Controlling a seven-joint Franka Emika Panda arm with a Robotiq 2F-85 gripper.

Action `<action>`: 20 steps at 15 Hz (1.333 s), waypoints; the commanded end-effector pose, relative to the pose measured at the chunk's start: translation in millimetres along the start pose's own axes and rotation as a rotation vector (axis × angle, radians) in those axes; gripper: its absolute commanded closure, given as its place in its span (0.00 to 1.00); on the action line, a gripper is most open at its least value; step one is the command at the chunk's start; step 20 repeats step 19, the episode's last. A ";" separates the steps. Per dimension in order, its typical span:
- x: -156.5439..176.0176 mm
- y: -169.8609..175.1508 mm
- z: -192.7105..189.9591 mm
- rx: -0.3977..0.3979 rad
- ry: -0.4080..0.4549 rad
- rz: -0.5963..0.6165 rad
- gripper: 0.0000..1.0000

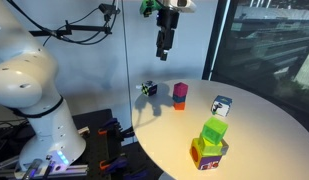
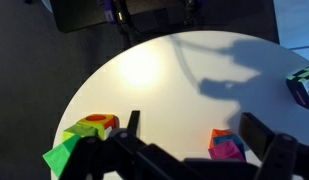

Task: Put the white and blue dice on the table

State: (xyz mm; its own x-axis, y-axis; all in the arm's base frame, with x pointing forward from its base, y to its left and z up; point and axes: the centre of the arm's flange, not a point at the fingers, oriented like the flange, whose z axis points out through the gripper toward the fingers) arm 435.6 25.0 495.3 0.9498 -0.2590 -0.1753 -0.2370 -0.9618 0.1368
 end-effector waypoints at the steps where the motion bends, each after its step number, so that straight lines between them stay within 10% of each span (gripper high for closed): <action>1: -30.5 18.7 -11.1 0.027 0.003 -0.033 0.00; 20: -73.9 31.9 -34.1 0.111 0.172 -0.163 0.00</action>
